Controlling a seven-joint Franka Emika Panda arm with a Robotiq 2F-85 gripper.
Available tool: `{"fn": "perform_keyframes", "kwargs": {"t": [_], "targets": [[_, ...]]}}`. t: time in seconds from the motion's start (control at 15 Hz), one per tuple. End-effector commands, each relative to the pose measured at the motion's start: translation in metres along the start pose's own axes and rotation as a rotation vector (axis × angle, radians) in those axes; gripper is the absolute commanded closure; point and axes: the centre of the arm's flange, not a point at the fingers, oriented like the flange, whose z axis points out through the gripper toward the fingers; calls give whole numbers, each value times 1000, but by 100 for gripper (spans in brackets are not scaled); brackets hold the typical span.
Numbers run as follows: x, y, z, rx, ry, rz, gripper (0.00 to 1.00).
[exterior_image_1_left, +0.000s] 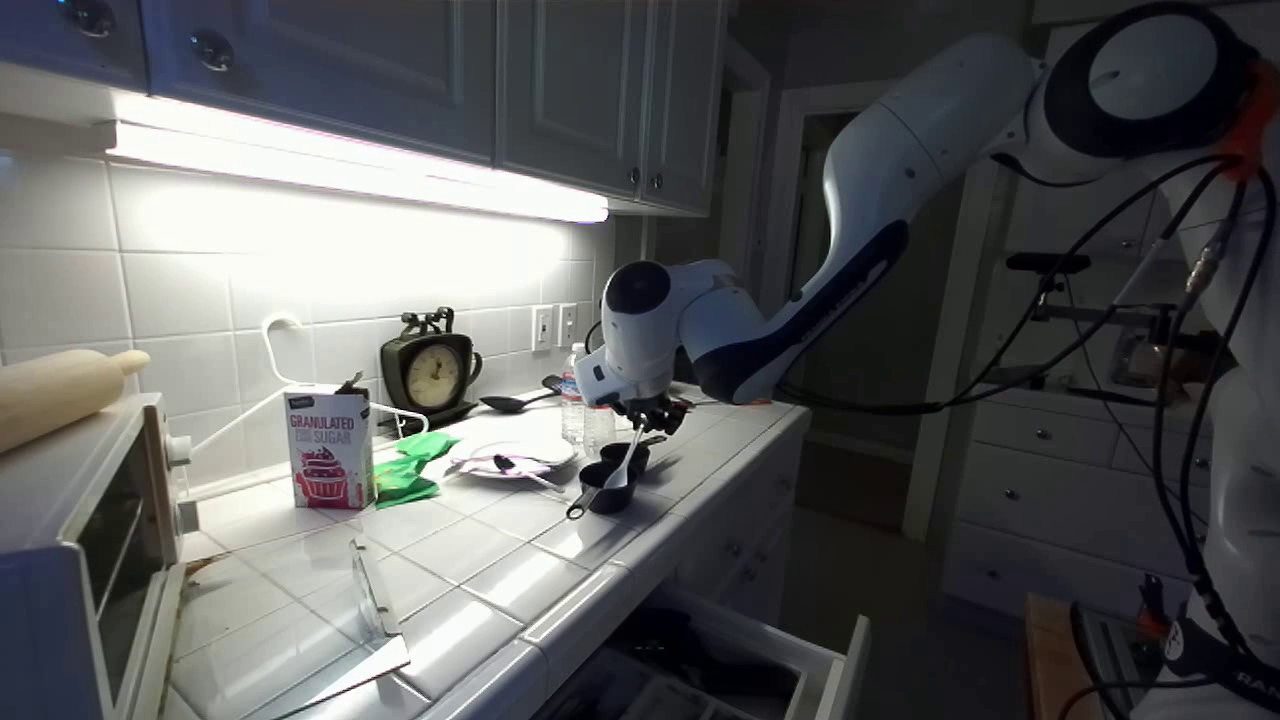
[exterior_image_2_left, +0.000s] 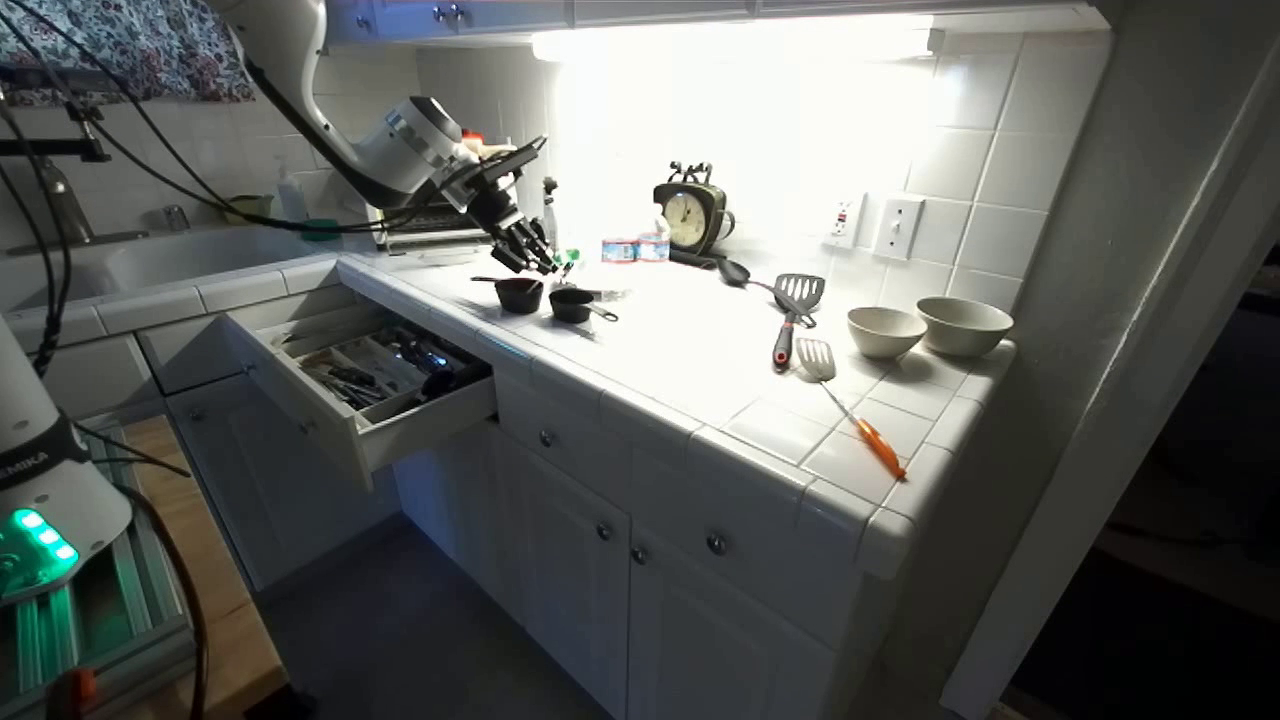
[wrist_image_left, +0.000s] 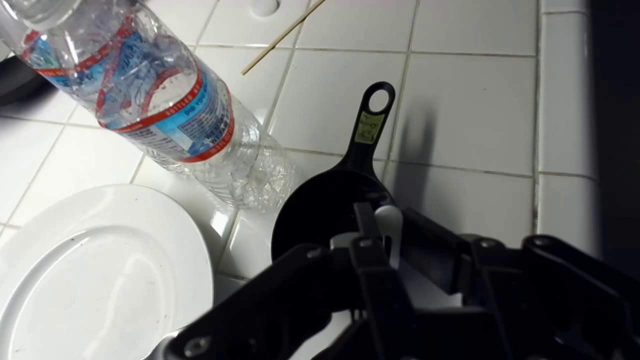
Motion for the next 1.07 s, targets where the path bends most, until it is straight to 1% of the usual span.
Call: {"fn": "perform_keyframes", "kwargs": {"t": [0.0,0.67,1.0], "targets": [[7,-2,3,2,-8,16,96],[11,-2,7,30,10,44,96],[10,0,5,54,32,76,96]]}}
